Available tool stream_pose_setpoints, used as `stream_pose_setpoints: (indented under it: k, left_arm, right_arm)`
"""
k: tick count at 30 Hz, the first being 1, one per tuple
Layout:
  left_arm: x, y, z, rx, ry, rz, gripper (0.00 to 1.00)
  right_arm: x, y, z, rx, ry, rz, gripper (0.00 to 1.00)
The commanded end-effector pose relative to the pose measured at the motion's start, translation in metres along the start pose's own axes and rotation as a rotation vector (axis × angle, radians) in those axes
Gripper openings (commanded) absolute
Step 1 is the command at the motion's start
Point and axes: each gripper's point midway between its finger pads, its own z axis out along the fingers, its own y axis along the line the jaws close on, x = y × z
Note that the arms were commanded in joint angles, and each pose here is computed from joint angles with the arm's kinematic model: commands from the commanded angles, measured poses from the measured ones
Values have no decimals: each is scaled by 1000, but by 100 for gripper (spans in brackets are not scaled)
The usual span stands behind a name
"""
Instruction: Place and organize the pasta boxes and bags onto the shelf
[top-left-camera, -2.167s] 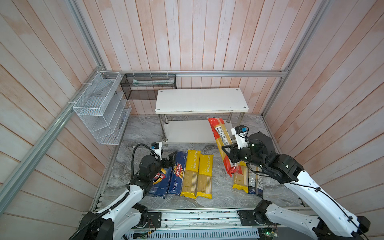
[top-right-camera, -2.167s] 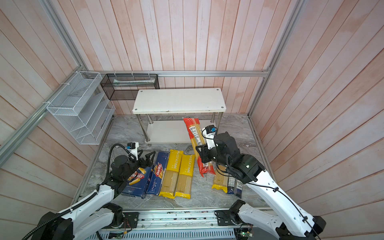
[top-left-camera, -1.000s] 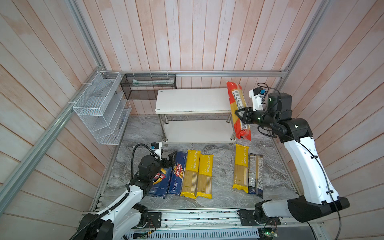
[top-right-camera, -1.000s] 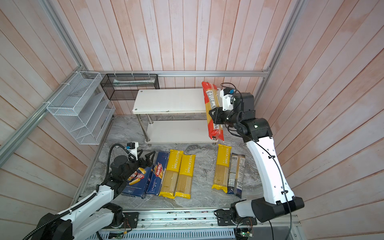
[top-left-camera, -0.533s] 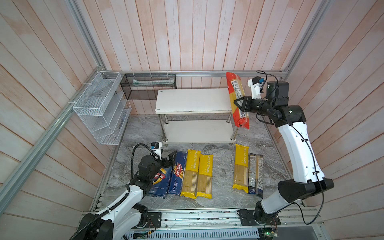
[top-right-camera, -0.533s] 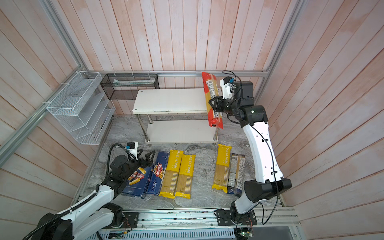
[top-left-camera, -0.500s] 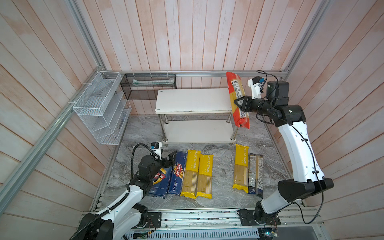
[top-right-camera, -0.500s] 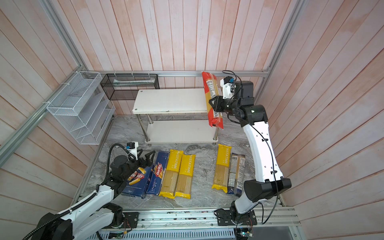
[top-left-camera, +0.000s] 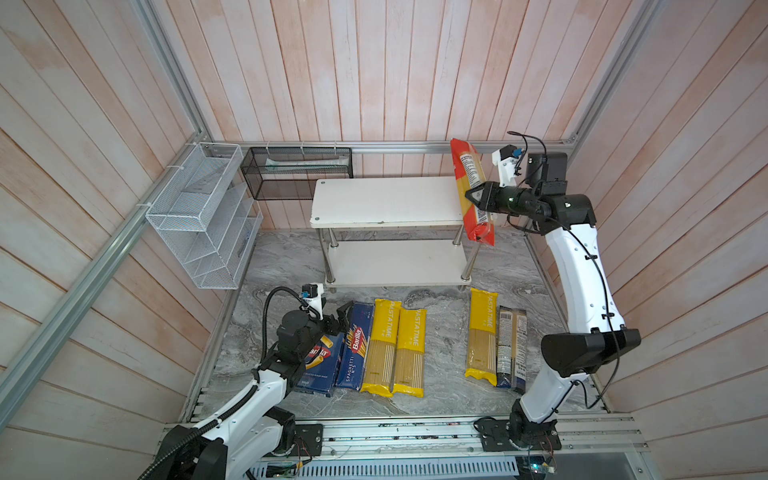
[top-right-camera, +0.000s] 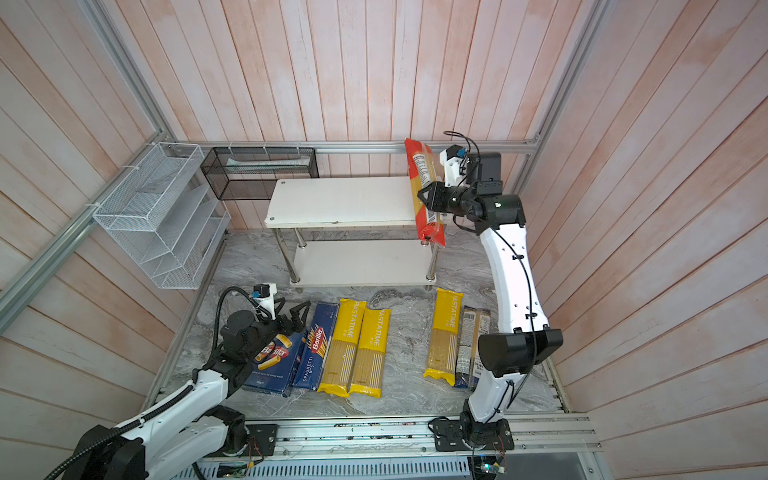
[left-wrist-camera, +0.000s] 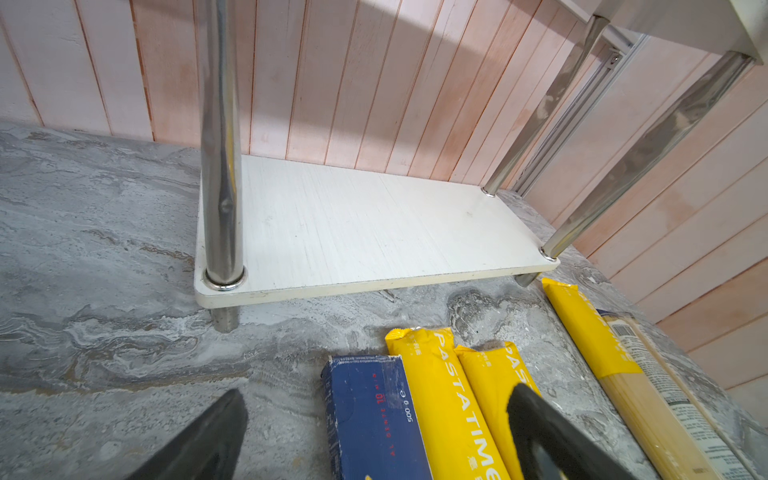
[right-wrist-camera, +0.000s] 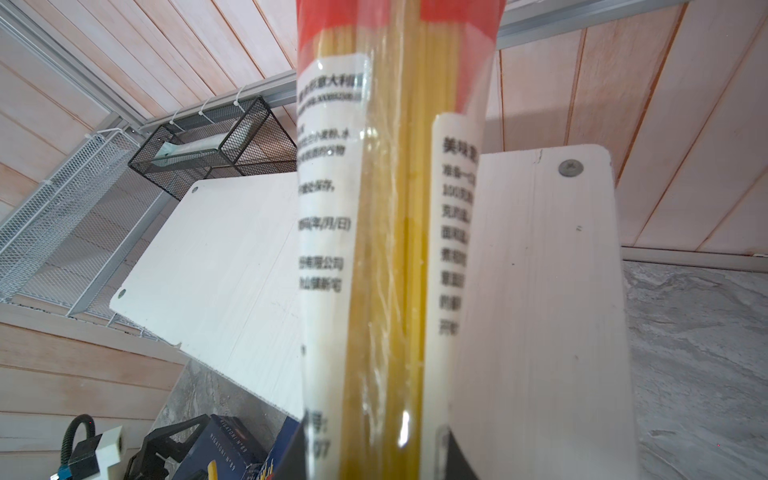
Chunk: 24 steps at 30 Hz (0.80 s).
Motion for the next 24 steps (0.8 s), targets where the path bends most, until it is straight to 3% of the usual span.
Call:
stream_pose_setpoints:
  k: [1, 24]
  left_arm:
    - [-1, -2, -2, 7, -18, 9, 100]
    - [-5, -2, -6, 4, -35, 25, 100]
  right_arm:
    - [-42, 29, -26, -80, -148, -69, 0]
    - [-37, -3, 11, -16, -114, -22, 0]
